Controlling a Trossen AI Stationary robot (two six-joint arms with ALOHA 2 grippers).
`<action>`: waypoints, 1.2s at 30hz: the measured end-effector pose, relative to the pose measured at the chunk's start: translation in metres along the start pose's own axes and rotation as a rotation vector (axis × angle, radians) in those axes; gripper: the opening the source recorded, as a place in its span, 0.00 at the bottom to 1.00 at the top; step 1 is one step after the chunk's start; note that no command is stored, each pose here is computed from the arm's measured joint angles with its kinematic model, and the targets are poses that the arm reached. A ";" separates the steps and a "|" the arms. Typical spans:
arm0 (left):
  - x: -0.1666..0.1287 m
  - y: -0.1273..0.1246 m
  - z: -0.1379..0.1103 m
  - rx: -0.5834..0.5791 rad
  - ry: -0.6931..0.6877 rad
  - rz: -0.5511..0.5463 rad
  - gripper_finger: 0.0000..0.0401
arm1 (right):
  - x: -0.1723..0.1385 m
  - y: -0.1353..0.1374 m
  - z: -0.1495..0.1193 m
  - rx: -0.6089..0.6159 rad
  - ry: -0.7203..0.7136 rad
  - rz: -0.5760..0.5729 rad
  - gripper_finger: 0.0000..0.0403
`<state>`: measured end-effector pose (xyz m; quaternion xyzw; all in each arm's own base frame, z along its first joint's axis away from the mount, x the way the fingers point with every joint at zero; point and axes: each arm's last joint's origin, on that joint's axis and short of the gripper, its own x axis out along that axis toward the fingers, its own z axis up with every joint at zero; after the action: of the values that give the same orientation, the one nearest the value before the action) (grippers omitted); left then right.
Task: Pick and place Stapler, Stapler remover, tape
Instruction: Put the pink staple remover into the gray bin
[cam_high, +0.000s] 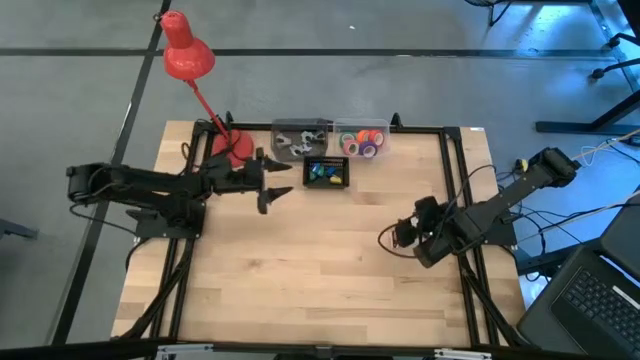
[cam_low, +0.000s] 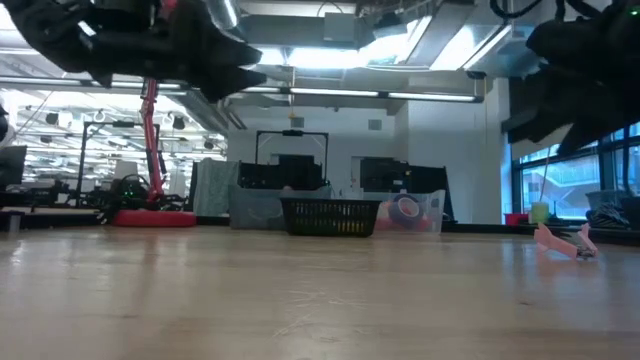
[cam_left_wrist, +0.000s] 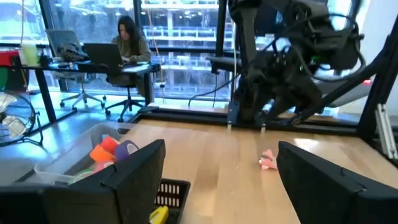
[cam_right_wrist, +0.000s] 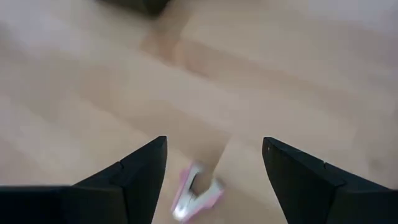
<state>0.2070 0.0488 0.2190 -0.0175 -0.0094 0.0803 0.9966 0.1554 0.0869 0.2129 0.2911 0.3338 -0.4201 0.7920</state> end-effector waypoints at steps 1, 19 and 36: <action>-0.003 0.000 0.001 -0.004 -0.008 0.000 0.74 | 0.000 0.001 -0.001 0.008 0.030 0.005 0.66; -0.011 0.003 0.004 0.001 -0.034 0.028 0.74 | 0.013 0.017 -0.020 0.097 0.222 -0.021 0.66; -0.011 0.008 0.005 0.074 -0.041 0.060 0.74 | 0.036 0.024 -0.041 0.114 0.233 -0.118 0.50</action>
<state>0.1944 0.0549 0.2236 0.0209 -0.0263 0.1110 0.9933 0.1794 0.1116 0.1648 0.3621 0.4157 -0.4477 0.7041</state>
